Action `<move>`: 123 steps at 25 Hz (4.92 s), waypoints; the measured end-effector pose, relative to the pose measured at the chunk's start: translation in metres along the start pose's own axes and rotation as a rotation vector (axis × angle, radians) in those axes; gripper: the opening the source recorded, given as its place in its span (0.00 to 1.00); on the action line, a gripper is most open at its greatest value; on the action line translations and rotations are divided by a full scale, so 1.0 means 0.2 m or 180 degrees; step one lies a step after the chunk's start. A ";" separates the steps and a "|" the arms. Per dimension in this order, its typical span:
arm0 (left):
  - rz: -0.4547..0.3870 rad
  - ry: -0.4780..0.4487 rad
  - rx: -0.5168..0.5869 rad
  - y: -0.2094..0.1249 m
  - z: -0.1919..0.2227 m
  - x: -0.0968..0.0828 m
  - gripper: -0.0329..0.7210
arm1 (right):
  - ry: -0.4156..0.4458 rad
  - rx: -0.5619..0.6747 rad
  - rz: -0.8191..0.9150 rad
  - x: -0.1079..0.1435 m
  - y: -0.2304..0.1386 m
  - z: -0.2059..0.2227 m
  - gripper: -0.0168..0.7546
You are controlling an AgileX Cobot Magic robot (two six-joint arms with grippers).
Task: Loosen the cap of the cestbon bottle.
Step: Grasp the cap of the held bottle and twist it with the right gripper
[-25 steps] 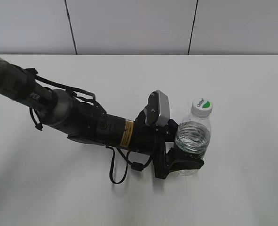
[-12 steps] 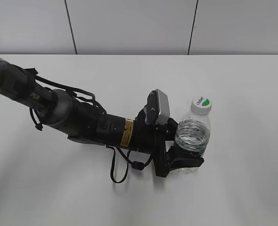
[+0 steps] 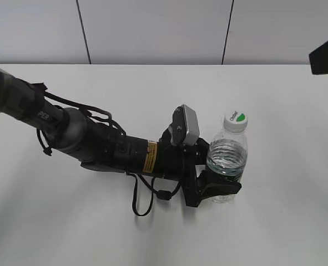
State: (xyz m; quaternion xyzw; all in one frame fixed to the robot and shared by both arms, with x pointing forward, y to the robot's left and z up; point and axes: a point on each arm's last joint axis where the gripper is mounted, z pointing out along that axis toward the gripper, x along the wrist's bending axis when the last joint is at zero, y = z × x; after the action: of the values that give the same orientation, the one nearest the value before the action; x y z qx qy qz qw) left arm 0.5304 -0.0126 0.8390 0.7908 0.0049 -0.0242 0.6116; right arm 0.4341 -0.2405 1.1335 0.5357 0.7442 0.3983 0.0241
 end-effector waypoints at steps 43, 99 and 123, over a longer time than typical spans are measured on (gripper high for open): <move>0.0166 0.0140 0.0016 0.00 0.00 0.02 0.71 | 0.0204 0.1054 0.0533 -0.04 0.28 0.50 0.74; 0.0159 0.0154 0.0016 0.00 0.00 0.02 0.71 | -0.0289 0.1928 -0.0271 -0.05 0.23 0.90 0.43; 0.0171 0.0154 0.0021 0.00 0.00 0.02 0.71 | 0.0217 0.1704 -0.1141 0.04 0.27 0.79 0.87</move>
State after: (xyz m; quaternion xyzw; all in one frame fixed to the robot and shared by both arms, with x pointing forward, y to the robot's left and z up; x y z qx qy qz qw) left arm 0.5345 -0.0127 0.8383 0.7930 -0.0017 0.0114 0.6091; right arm 0.5459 -0.1383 1.0612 0.3698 0.9054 0.1956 -0.0727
